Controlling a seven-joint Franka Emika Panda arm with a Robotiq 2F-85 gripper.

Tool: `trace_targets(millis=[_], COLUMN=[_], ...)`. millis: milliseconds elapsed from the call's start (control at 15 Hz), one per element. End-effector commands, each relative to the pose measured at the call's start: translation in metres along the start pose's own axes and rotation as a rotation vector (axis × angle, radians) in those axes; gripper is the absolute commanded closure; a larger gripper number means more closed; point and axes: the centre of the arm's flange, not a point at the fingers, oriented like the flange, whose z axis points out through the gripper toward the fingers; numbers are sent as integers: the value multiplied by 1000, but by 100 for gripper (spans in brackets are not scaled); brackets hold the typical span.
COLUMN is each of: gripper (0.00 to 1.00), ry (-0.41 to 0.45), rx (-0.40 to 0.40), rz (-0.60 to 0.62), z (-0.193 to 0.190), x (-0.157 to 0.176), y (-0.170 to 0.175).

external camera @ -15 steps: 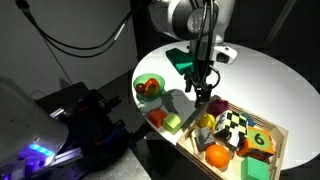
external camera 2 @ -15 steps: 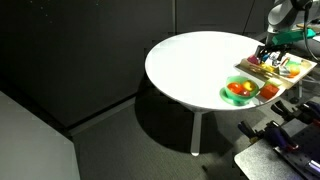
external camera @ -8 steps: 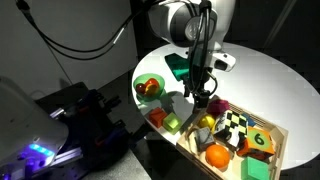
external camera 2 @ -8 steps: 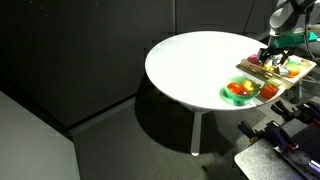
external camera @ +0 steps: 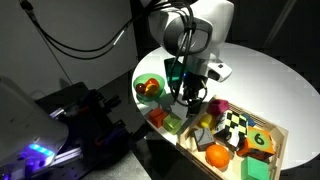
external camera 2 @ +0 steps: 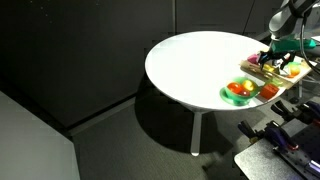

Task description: Put the light green block inside the bowl

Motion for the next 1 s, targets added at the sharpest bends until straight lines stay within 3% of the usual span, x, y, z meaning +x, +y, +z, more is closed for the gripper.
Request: trace_targets(millis=[0, 267, 933], gripper=[0, 0, 0], ry=[9, 13, -14], rx=[39, 64, 47], rz=[96, 156, 153], z=[6, 6, 13], x=[-9, -14, -11], y=[5, 9, 9])
